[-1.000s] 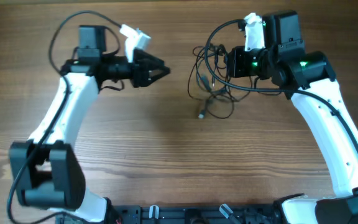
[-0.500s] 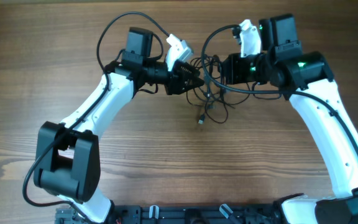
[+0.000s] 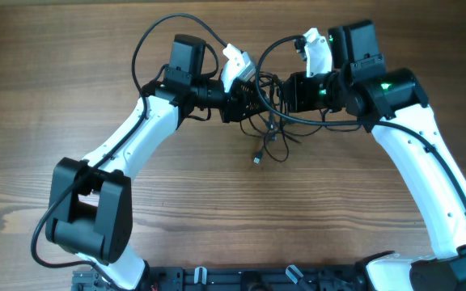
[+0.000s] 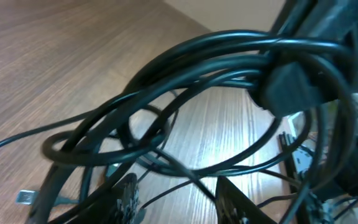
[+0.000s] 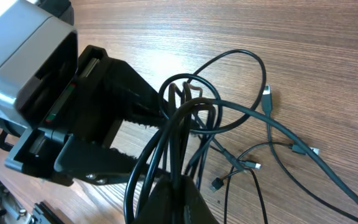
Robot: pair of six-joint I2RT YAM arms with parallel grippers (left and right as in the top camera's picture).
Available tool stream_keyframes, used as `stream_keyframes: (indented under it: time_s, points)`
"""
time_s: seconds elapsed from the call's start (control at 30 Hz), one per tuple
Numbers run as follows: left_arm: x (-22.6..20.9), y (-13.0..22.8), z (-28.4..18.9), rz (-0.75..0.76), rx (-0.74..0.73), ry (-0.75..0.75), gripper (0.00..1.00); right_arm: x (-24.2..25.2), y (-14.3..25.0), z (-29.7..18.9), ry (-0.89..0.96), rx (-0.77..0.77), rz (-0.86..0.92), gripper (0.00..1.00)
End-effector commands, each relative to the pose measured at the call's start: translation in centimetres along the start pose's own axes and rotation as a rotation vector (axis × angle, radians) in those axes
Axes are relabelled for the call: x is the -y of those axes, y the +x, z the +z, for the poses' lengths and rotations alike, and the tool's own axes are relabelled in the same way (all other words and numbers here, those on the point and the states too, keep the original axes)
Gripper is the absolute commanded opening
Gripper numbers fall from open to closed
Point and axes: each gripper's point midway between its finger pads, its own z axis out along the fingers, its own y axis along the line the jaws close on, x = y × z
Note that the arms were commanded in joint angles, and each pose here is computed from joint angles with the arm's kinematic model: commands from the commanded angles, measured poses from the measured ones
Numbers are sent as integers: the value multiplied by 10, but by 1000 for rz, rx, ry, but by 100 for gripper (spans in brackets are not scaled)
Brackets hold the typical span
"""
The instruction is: Untangle cables
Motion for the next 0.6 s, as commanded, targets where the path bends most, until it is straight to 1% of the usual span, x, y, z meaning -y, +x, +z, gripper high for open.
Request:
stream_keyframes:
  time_s: [0.0, 0.1, 0.17, 0.23, 0.33, 0.47, 0.57]
  points:
    - [9, 3, 4, -14, 9, 67, 41, -5, -5, -2, -6, 19, -1, 4]
    - [7, -5, 4, 31, 34, 60, 42, -5, -4, -2, -9, 17, 0, 4]
    - [1, -17, 3, 23, 66, 39, 42, -5, -4, -2, -9, 16, -2, 4]
    - [-15, -31, -1, -9, 107, -42, 42, -5, -3, -2, -8, 14, -1, 4]
    - [-41, -41, -6, -54, 145, -187, 43, -5, -3, -2, -8, 10, -1, 5]
    - [-70, -34, -14, -91, 130, -367, 45, -4, 0, -2, -5, -1, -5, 5]
    - [-82, -31, -18, -102, 123, -437, 49, -4, 1, -2, -5, -2, -4, 4]
